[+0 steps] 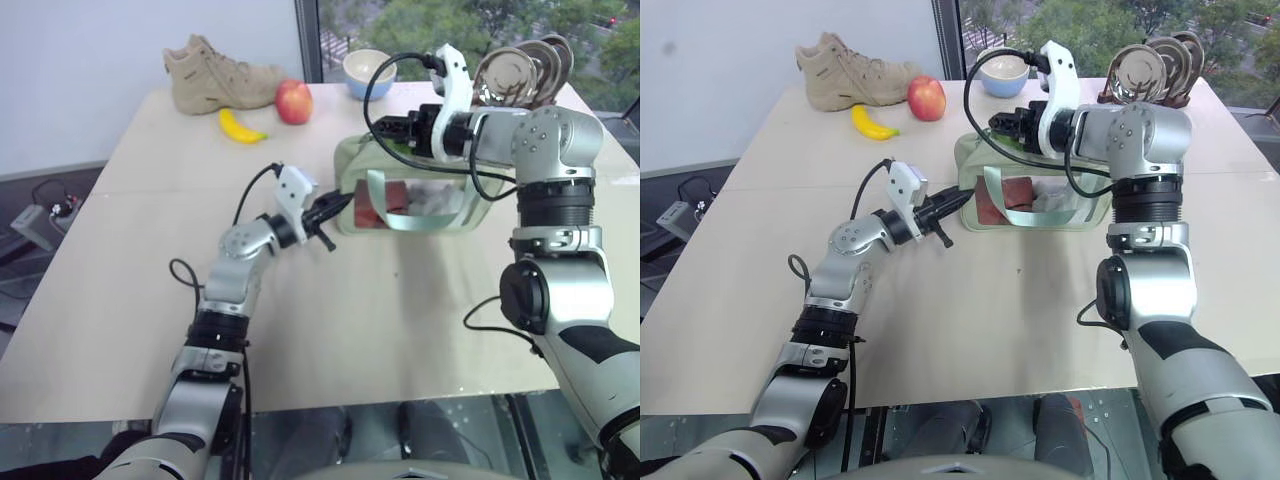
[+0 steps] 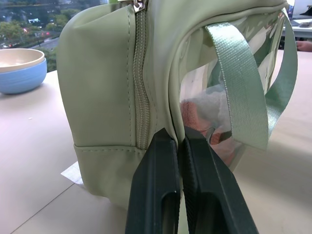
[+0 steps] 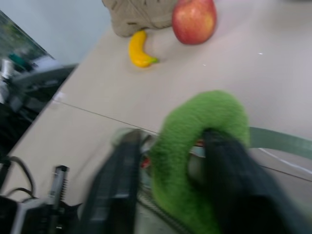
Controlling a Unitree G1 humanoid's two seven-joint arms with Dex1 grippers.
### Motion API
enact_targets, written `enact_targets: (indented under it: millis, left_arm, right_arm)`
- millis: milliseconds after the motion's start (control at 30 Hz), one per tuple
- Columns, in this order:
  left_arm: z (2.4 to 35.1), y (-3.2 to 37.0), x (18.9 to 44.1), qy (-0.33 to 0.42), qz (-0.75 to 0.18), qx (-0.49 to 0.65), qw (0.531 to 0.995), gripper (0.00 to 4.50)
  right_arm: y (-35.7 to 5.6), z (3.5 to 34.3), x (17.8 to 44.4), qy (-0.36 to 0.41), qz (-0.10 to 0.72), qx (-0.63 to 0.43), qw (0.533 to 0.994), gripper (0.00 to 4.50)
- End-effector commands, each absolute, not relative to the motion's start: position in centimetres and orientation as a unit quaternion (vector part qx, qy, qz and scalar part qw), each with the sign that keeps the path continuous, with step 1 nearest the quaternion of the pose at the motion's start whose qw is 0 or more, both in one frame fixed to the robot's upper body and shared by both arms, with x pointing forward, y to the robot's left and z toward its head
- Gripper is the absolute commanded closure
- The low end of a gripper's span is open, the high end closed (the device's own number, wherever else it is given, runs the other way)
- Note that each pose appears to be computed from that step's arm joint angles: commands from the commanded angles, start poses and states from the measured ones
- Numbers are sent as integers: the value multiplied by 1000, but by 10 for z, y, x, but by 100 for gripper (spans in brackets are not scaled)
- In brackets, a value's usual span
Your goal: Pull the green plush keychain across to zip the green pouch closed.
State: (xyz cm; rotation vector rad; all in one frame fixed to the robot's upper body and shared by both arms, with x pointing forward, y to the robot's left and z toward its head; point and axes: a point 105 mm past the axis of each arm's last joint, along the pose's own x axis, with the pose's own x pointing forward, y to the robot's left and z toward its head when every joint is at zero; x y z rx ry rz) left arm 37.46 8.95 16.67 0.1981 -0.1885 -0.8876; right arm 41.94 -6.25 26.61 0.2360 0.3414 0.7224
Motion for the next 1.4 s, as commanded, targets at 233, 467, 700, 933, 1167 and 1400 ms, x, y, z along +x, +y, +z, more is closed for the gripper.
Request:
enact_targets:
  millis: [233,467,700,933,1167,1400]
  left_arm:
    - [172,83,371,-117,-430,113,888,450]
    - [167,89,376,-104,-403,99,904,450]
    - [159,99,387,-81,-367,102,921,450]
    - [152,109,395,-59,-334,98,936,450]
    - [156,103,395,-70,-342,95,932,450]
    - [161,92,389,-96,-364,130,917,450]
  right_arm:
    - [-65,293,422,95,352,90,927,447]
    - [-80,325,413,-17,317,25,948,447]
    - [-95,340,402,-108,244,-132,955,447]
    - [-119,347,390,-153,170,-209,951,447]
    - [-102,323,381,-99,234,-136,958,447]
    - [-66,318,389,-18,307,13,951,275]
